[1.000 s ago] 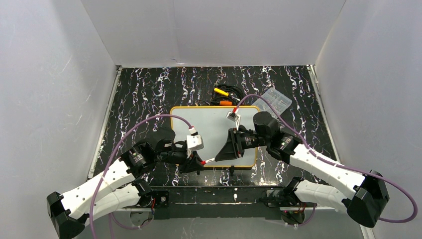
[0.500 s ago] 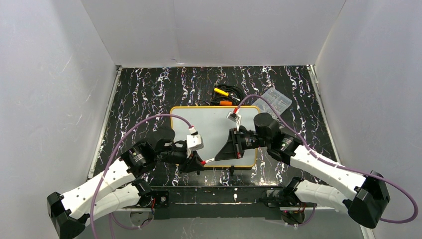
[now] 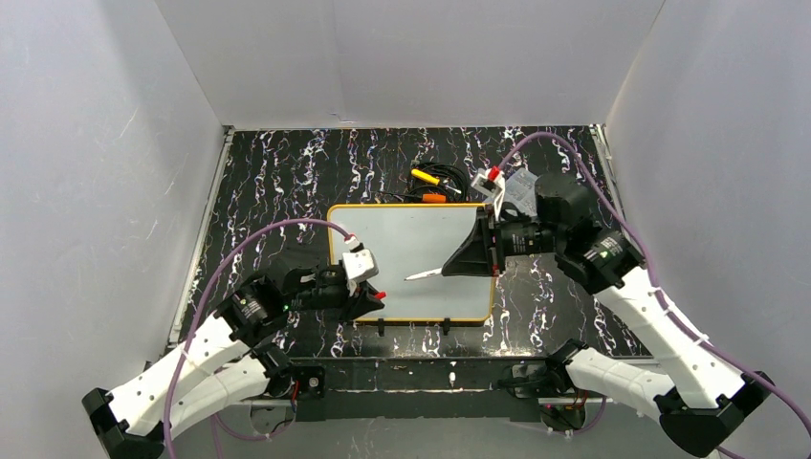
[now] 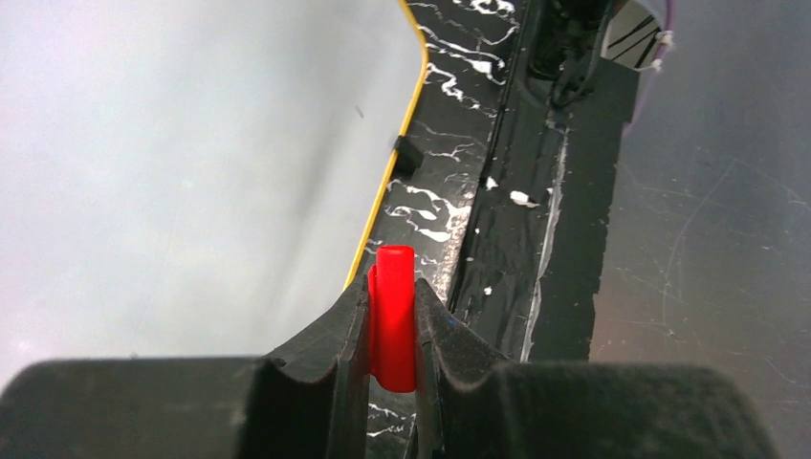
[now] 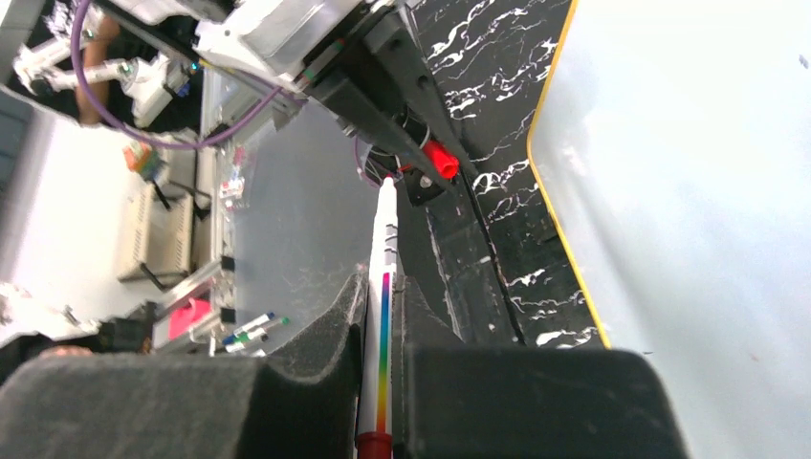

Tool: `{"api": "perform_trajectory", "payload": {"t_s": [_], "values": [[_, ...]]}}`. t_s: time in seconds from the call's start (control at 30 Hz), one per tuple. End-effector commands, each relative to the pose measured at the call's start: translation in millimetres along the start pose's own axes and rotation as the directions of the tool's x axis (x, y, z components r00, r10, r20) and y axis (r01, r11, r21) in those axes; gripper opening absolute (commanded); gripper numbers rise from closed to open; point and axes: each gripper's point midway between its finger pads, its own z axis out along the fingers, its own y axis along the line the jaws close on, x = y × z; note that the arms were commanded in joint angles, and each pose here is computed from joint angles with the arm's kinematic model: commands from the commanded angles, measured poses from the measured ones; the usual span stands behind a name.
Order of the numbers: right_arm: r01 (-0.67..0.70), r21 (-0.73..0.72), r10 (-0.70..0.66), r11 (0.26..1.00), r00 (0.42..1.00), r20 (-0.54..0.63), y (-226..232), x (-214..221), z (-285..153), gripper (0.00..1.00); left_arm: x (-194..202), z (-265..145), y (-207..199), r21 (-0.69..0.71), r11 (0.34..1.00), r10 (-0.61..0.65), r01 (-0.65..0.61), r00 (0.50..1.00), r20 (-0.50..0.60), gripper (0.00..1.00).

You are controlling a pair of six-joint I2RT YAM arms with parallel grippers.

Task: Write a sentence on the whiteboard
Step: Open the whiteboard marker at the center of the board, then place the pen cap at the center of the board.

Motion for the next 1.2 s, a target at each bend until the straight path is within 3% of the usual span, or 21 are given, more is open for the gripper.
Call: {"api": "perform_trajectory", "payload": {"t_s": [0.0,0.17,0.37,0.5,0.63,0.77,0.97,1.07,1.17], "values": [[0.092,-0.012,-0.092,0.996,0.995,-0.031,16,-6,-13,0.01,-11,-17,21,-0.147,0.989,0.01,-0.003,0.999,0.048,0.0],[0.163,0.055,-0.17,0.985,0.975,0.145,18,-44,-16,0.01,-45,-56,61,-0.429,0.893,-0.052,0.138,0.977,0.206,0.0],[0.203,0.219,-0.266,0.954,0.909,0.32,-5,-77,-22,0.01,-65,-115,107,-0.707,0.653,-0.122,0.272,0.959,0.257,0.0],[0.217,0.29,-0.323,0.932,0.861,0.392,-13,-95,-28,0.01,-65,-133,137,-0.769,0.541,-0.212,0.34,0.94,0.266,0.0],[0.191,0.362,-0.349,0.912,0.826,0.443,-27,-104,-33,0.01,-54,-147,173,-0.756,0.426,-0.315,0.497,0.865,0.391,0.0],[0.149,0.398,-0.339,0.905,0.818,0.465,-43,-99,-33,0.01,-12,-149,207,-0.701,0.265,-0.444,0.662,0.729,0.52,0.0],[0.14,0.407,-0.342,0.903,0.809,0.479,-49,-91,-32,0.01,79,-110,215,-0.681,0.096,-0.626,0.726,0.576,0.526,0.0],[0.143,0.412,-0.346,0.9,0.81,0.474,-51,-86,-32,0.01,113,-101,214,-0.686,0.024,-0.663,0.727,0.526,0.534,0.0],[0.147,0.417,-0.348,0.897,0.816,0.461,-53,-83,-31,0.01,139,-103,214,-0.715,-0.056,-0.667,0.697,0.506,0.547,0.0]]}}
